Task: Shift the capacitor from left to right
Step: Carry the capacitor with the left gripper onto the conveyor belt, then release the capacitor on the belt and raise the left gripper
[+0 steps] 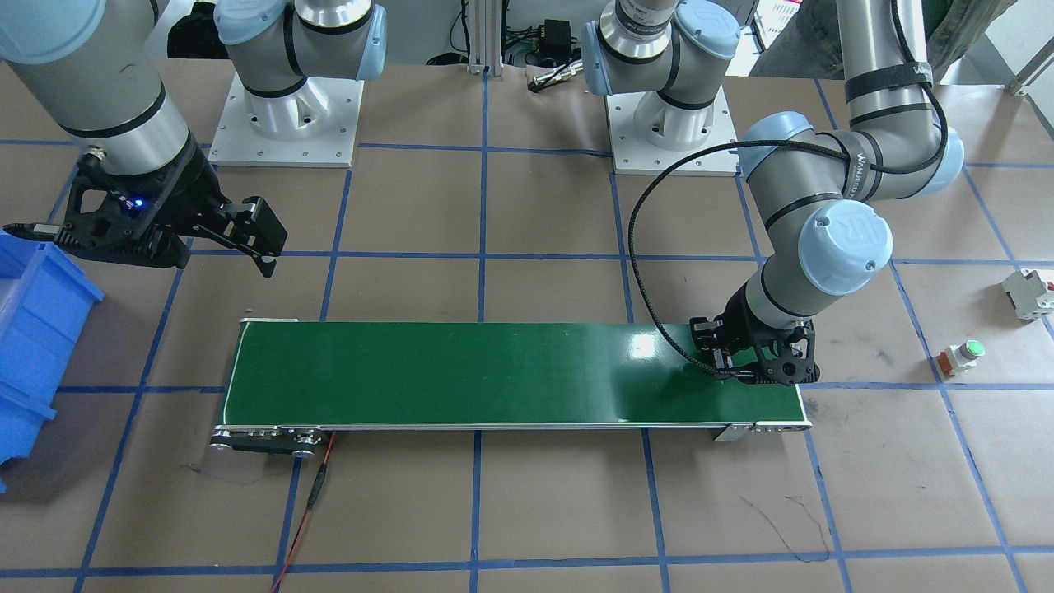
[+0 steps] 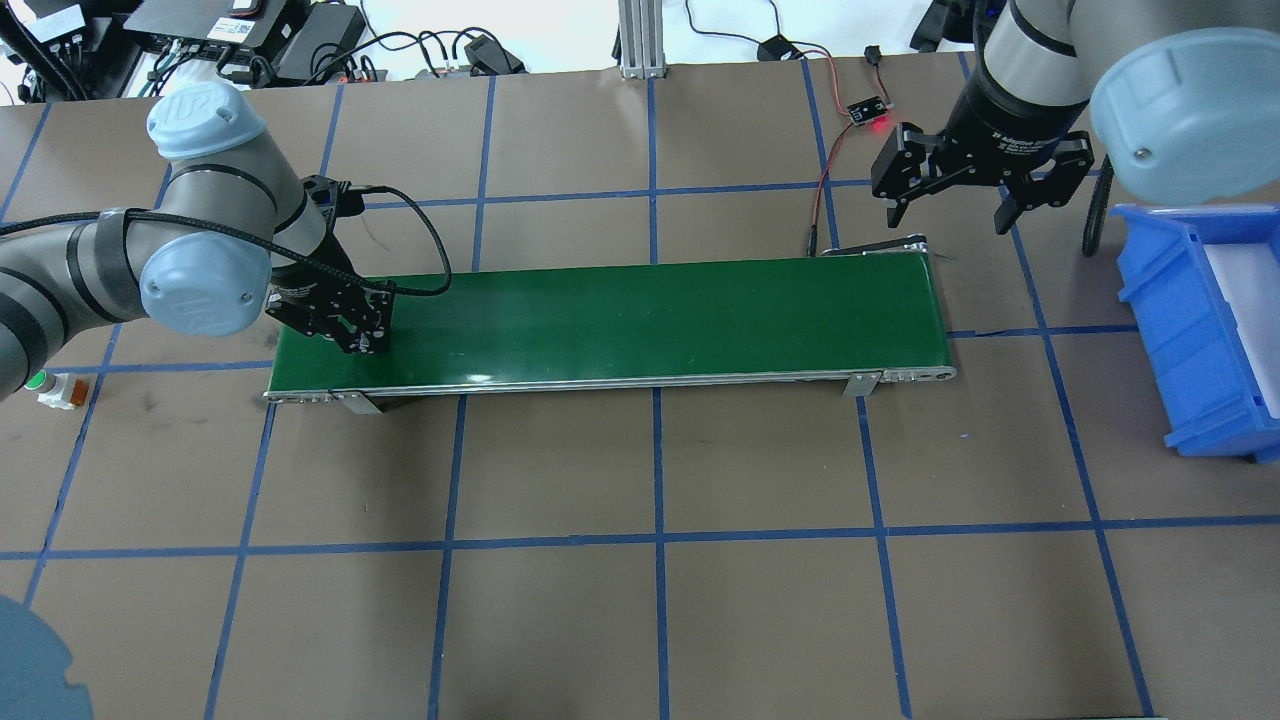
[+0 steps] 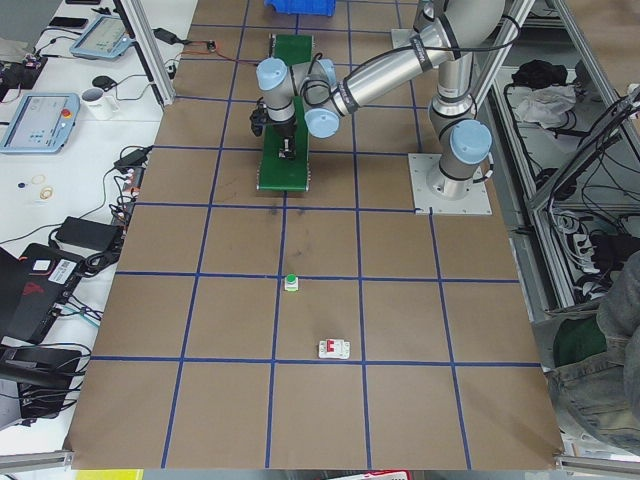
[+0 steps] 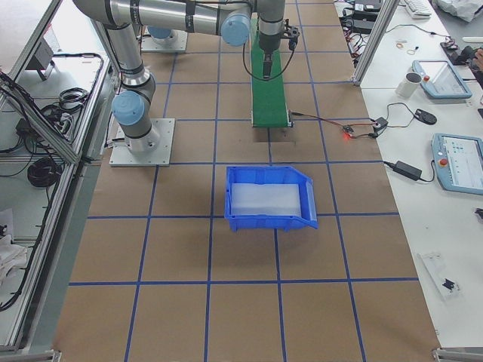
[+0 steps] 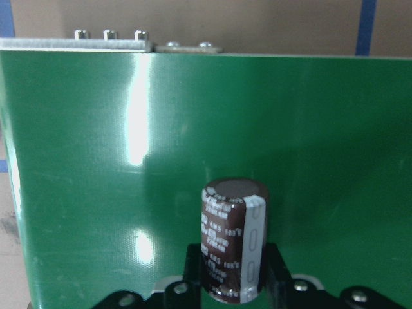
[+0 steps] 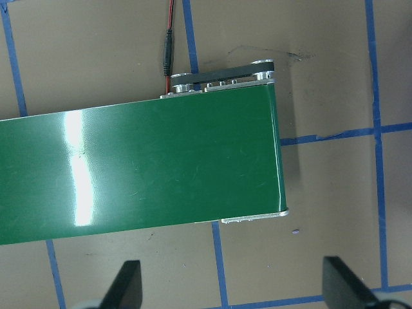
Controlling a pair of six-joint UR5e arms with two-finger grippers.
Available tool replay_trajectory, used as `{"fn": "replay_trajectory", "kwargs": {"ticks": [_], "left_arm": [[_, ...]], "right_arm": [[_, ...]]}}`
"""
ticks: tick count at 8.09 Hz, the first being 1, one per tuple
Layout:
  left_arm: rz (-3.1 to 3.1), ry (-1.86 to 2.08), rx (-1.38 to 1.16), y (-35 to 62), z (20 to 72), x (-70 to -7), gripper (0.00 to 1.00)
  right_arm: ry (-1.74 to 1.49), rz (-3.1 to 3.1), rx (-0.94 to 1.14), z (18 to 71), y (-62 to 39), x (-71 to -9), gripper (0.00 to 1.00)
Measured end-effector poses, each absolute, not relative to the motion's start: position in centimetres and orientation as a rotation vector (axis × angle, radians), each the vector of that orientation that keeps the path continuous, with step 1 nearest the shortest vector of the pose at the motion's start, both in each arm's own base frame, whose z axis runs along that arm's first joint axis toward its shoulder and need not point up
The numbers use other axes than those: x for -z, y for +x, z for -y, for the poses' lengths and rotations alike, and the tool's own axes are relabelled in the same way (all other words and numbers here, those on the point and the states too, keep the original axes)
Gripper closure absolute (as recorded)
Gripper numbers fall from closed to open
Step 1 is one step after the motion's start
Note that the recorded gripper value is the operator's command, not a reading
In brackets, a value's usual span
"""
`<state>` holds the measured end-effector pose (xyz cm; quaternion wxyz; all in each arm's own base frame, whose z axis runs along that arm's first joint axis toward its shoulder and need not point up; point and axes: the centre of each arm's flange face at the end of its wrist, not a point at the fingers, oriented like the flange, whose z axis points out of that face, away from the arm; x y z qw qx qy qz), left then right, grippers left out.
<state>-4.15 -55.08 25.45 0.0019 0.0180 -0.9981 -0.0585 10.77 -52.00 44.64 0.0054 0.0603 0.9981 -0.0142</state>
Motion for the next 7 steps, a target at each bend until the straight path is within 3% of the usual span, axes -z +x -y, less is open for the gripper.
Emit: {"fn": "replay_trajectory", "kwargs": {"ticks": [1, 4, 7], "left_arm": [[3.132, 0.054, 0.18, -4.2, 55.1, -25.4, 0.02], [3.131, 0.044, 0.165, -4.2, 55.1, -25.9, 0.0], [3.127, 0.043, 0.117, -4.0, 56.7, -31.1, 0.0]], "right_arm": [[0.189, -3.125, 0.044, 52.0, 10.8, -44.6, 0.0], [0.188, -3.125, 0.042, 52.1, 10.8, -44.5, 0.0], [0.183, -3.127, 0.046, 52.5, 10.7, -44.1, 0.0]]}}
